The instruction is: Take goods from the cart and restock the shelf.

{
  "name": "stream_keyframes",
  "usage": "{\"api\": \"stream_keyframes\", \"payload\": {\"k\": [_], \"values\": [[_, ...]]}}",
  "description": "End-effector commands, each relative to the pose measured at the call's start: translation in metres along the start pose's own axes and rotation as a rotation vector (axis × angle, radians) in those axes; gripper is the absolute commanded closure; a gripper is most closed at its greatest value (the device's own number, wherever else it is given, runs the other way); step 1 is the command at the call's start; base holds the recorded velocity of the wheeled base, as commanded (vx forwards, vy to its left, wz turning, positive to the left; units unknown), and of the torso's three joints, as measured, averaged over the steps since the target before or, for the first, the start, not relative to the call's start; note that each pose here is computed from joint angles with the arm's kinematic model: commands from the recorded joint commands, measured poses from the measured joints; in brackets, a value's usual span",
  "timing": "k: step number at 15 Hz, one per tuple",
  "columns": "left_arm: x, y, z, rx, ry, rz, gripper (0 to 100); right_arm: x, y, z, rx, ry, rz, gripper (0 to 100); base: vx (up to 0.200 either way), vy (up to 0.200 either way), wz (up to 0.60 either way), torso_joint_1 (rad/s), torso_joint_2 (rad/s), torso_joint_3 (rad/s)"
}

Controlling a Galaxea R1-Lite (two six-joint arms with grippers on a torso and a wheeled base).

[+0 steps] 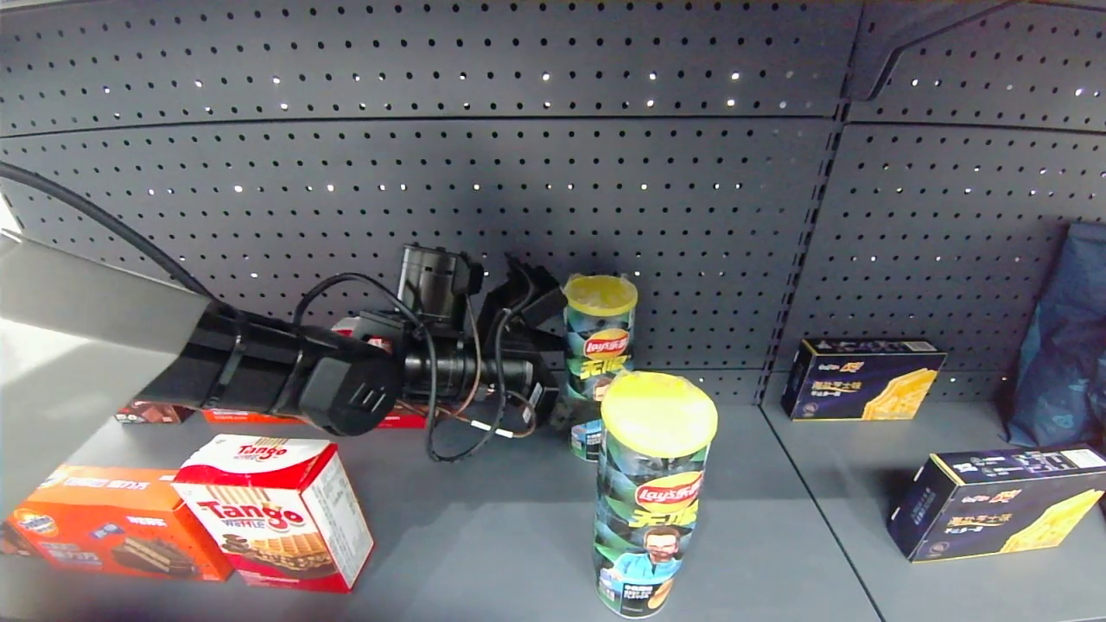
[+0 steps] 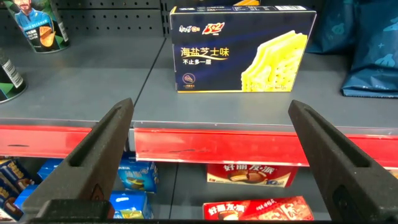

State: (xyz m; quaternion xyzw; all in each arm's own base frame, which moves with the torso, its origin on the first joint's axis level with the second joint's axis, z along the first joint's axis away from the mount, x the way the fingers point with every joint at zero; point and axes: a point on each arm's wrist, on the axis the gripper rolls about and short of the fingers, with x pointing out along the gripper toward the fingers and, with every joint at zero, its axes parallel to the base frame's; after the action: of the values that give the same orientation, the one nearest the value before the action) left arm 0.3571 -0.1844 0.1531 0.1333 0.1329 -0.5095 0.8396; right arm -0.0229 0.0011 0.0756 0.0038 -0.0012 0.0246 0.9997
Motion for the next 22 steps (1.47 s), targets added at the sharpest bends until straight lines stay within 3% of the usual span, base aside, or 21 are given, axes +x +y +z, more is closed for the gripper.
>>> {"api": "stream_keyframes", "payload": {"k": [1,5,8,10,13,22], "values": [[-0.036,-0.008,0.008,0.001,-0.011,0.04,0,0.0,0.0,0.0,0.0,0.001,0.001,0,0.0,0.0,0.0,0.0,0.0,0.0],[-0.061,-0.025,0.004,-0.01,0.044,0.15,0,0.0,0.0,0.0,0.0,0.001,0.001,0,0.0,0.0,0.0,0.0,0.0,0.0],[-0.062,-0.026,0.0,-0.005,0.073,0.256,0,0.0,0.0,0.0,0.0,0.001,0.001,0,0.0,0.0,0.0,0.0,0.0,0.0],[-0.056,-0.027,0.003,0.012,0.084,0.37,0,0.0,0.0,0.0,0.0,0.001,0.0,0,0.0,0.0,0.0,0.0,0.0,0.0],[-0.05,-0.025,-0.002,0.009,0.122,0.421,0,0.0,0.0,0.0,0.0,0.001,0.001,0,0.0,0.0,0.0,0.0,0.0,0.0],[-0.025,-0.026,-0.012,0.007,0.167,0.421,0,0.0,0.0,0.0,0.0,0.001,0.0,0,0.0,0.0,0.0,0.0,0.0,0.0]]}}
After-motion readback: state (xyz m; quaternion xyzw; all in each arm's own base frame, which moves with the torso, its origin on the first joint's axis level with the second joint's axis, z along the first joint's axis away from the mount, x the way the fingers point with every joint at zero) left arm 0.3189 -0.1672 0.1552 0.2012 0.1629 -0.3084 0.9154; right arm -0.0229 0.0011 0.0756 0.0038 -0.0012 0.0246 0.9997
